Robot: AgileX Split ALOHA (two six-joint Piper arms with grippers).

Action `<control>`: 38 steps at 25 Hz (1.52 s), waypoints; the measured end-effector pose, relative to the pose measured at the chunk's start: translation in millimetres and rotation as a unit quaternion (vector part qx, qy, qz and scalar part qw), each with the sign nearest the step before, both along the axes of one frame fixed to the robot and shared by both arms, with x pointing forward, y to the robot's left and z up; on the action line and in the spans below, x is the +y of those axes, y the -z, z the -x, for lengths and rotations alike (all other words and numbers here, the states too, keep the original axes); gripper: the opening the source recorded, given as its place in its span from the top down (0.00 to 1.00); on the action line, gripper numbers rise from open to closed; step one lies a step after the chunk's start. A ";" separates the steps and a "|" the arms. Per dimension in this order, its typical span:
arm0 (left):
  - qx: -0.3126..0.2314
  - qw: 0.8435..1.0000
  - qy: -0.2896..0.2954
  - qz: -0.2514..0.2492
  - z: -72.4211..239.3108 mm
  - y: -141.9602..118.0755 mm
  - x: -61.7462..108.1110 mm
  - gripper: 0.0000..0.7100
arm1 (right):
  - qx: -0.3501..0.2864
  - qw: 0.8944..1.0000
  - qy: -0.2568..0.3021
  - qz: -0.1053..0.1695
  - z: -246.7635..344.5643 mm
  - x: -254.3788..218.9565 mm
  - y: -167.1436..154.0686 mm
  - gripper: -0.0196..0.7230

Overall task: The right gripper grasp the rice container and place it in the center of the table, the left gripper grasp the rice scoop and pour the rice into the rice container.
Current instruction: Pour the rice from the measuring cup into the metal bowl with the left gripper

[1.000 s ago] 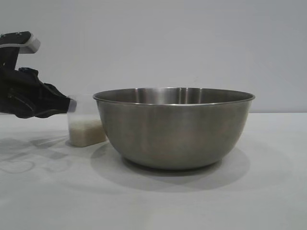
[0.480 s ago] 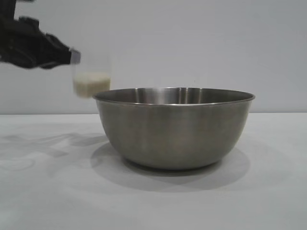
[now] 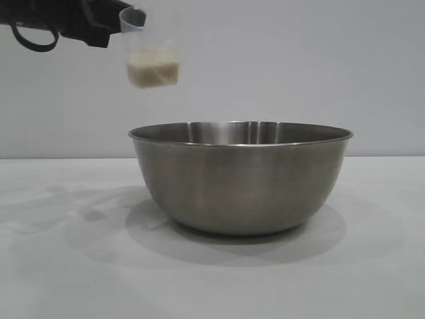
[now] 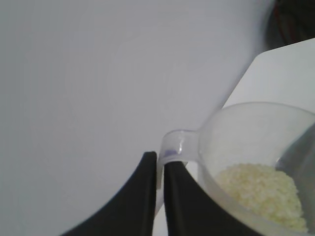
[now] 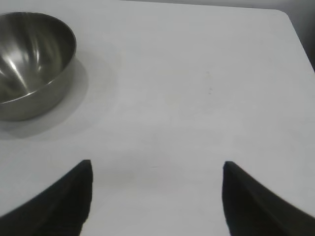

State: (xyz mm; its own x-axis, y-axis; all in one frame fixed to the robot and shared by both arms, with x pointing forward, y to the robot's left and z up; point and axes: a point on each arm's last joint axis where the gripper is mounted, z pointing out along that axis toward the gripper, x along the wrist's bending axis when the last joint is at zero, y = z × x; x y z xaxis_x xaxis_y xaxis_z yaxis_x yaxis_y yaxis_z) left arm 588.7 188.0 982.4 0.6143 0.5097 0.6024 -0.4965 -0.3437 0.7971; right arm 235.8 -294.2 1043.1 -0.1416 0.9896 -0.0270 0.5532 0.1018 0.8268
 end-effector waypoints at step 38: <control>-0.461 0.822 0.111 -0.315 18.1 -11.2 -77.2 1.00 | 0.000 1.000 0.000 0.001 0.0 -0.1 0.0 0.34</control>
State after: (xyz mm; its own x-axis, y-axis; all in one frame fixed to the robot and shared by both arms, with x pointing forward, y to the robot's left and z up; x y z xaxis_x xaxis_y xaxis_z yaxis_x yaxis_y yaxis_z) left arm 570.6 110.9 993.6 -0.2152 -0.1455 0.9657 -0.8963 -0.3632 -0.2545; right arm 235.8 -294.3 1043.1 -0.1408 0.9896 -0.0285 0.5532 0.1025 0.8267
